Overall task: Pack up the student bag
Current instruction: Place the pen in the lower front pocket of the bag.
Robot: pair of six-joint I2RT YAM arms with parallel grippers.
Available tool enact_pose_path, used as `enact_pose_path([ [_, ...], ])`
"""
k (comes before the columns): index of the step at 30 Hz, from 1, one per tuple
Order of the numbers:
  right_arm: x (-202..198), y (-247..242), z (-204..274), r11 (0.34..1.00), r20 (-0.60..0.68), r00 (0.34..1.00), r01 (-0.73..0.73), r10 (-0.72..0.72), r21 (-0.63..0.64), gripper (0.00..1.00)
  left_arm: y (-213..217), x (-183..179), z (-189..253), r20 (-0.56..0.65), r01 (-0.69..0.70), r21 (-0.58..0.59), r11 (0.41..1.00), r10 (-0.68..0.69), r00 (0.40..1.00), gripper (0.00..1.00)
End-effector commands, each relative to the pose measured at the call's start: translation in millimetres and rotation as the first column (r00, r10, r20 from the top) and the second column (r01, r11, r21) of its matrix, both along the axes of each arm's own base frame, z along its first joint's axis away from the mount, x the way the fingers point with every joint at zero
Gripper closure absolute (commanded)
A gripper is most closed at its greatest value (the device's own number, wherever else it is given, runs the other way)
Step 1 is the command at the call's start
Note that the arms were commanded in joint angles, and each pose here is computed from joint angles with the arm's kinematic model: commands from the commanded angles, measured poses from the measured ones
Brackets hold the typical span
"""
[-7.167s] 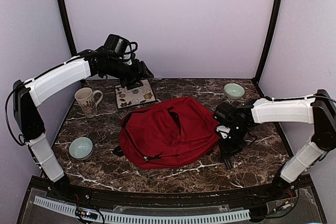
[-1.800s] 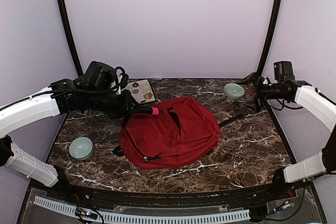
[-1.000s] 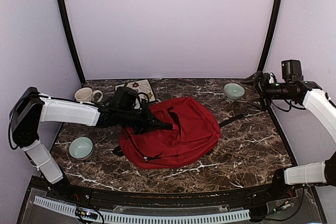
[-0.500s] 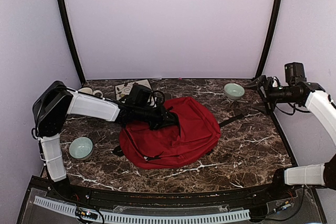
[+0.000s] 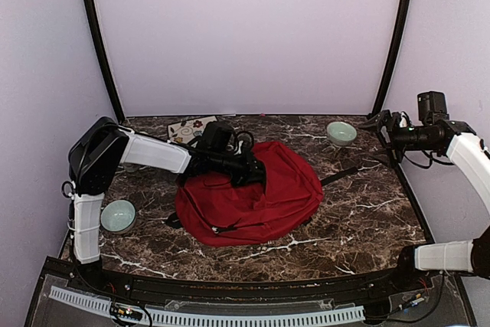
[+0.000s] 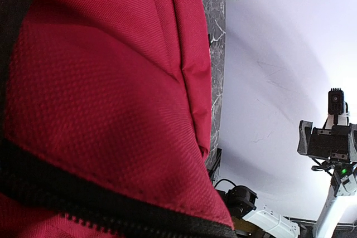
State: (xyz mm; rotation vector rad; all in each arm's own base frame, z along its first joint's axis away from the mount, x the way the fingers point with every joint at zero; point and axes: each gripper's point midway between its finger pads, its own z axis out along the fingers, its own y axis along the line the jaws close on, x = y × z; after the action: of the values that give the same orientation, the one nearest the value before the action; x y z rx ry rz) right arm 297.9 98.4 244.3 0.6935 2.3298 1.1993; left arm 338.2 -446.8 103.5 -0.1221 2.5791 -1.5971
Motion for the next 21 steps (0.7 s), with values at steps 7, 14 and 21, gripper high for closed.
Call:
enact_pose_path([
  [7, 2, -3, 3, 1.000, 0.016, 1.000, 0.015, -0.015, 0.000, 0.07, -22, 8, 7, 0.010, 0.044, -0.026, 0.999, -0.044, 0.999, 1.00],
  [14, 0, -3, 2, 1.000, 0.010, 1.000, 0.015, -0.015, 0.003, 0.07, -20, 0, 1, -0.015, 0.060, -0.007, 0.998, -0.061, 0.998, 0.95],
  [21, 1, -2, 1, 1.000, 0.003, 1.000, 0.016, -0.016, 0.016, 0.08, -17, -9, 11, 0.033, 0.083, 0.036, 0.996, -0.085, 0.996, 0.63],
])
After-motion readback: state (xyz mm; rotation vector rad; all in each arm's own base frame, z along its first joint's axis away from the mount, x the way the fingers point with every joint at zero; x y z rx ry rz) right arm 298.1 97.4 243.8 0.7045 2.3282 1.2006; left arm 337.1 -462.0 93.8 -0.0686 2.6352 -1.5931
